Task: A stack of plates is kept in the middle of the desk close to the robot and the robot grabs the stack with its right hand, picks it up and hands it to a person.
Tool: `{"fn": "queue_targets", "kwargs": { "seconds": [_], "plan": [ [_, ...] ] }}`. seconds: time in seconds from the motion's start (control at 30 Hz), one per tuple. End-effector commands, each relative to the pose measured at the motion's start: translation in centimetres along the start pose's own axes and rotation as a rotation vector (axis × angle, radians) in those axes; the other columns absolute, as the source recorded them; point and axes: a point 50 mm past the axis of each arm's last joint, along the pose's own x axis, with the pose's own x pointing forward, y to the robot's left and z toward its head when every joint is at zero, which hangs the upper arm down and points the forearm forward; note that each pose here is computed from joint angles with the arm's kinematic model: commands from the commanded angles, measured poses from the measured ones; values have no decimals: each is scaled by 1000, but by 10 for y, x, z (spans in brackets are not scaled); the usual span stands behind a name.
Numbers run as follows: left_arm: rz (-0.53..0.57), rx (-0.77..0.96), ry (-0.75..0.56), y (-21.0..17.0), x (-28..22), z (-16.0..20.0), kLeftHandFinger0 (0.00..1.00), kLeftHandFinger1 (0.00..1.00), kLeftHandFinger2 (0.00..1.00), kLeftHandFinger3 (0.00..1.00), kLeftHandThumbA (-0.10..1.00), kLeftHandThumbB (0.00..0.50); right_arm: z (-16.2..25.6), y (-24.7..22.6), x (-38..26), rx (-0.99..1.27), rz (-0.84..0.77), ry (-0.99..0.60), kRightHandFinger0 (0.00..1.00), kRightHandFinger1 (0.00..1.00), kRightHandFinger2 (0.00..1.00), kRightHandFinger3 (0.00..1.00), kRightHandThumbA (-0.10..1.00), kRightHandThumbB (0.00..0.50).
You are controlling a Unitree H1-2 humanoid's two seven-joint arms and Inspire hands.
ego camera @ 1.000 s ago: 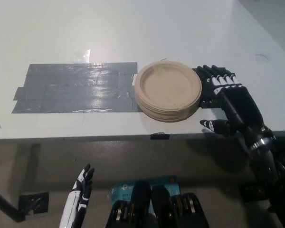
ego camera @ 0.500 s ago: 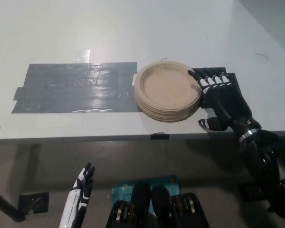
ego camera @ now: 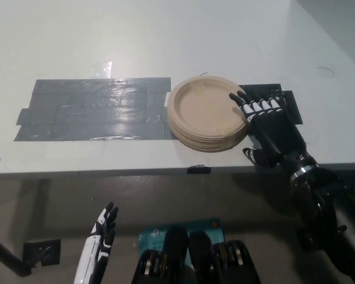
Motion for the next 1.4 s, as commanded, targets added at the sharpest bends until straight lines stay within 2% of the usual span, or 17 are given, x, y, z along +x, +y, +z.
{"fn": "queue_targets", "kwargs": {
  "seconds": [0.0, 0.23, 0.4, 1.0, 1.27, 1.3, 1.33, 1.37],
  "plan": [
    [13, 12, -55, 3, 3, 6, 1000, 1000, 1000, 1000, 1000, 273, 10, -17, 15, -27, -91, -63, 1000, 1000, 1000, 1000, 1000, 467],
    [12, 7, -61, 4, 4, 7, 1000, 1000, 1000, 1000, 1000, 261, 17, -11, 16, -28, -102, -90, 1000, 1000, 1000, 1000, 1000, 444],
    [12, 13, -55, 5, 4, 6, 1000, 1000, 1000, 1000, 1000, 271, 20, -7, 17, -27, -92, -99, 1000, 1000, 1000, 1000, 1000, 443],
    [5, 12, -56, 4, 6, 7, 1000, 1000, 1000, 1000, 1000, 273, 23, 2, 36, -80, -57, -130, 1000, 1000, 1000, 1000, 1000, 465],
    [7, 13, -58, 6, 10, 8, 1000, 1000, 1000, 1000, 1000, 286, 29, 20, 55, -130, 17, -152, 1000, 1000, 1000, 1000, 1000, 479],
    [7, 15, -55, 6, 9, 9, 1000, 1000, 1000, 1000, 1000, 288, 28, 23, 60, -140, 29, -157, 1000, 1000, 1000, 1000, 935, 494],
    [5, 15, -55, 5, 10, 9, 1000, 1000, 1000, 1000, 1000, 289, 26, 25, 63, -146, 27, -165, 1000, 1000, 1000, 1000, 764, 495],
    [5, 13, -55, 5, 10, 9, 1000, 1000, 1000, 1000, 1000, 289, 24, 26, 66, -166, 15, -175, 1000, 1000, 1000, 1000, 497, 499]
  ]
}}
